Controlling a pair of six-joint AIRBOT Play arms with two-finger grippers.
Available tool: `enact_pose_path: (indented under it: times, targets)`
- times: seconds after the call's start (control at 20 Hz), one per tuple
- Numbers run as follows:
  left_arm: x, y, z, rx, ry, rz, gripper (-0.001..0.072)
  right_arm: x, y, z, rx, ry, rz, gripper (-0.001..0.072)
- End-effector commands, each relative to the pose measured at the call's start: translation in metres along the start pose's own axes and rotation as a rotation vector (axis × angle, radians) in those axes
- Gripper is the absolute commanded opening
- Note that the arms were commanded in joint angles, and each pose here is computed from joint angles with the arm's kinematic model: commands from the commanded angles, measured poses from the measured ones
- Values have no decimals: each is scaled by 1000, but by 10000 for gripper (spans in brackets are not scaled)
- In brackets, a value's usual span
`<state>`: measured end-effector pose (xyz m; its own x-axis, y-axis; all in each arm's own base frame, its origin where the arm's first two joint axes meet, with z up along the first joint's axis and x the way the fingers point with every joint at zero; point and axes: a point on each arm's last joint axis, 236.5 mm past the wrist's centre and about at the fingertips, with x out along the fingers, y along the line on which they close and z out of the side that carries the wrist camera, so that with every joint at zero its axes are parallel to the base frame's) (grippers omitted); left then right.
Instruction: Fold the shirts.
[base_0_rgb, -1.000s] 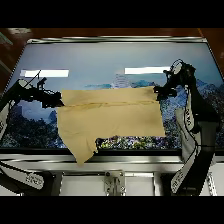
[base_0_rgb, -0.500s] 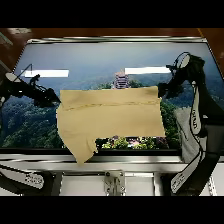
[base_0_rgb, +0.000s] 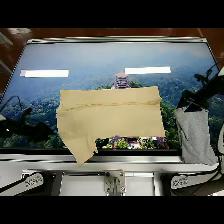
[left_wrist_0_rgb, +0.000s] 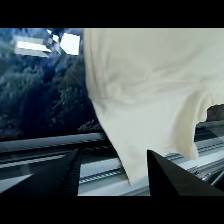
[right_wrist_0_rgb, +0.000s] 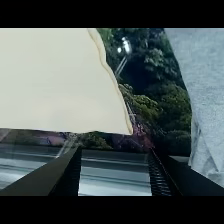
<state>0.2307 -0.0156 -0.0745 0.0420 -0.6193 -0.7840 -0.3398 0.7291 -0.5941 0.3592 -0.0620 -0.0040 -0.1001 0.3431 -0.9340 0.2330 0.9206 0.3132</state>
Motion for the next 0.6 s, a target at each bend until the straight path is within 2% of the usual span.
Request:
enact_pose_path:
  times: [0.0,0.3,0.4,0.55]
  targets:
    - [39,16,-37,-91,-33,-63,491,13,-11,-16,65,-74,28,532]
    - [50,8,-20,-77,-102,-55,489,18,-8,-14,73,-88,42,532]
    - [55,4,-15,-54,-115,-42,450,18,-8,-14,76,-88,42,532]
    - [62,-3,-11,-20,-124,-30,443,18,-9,-11,79,-99,39,531]
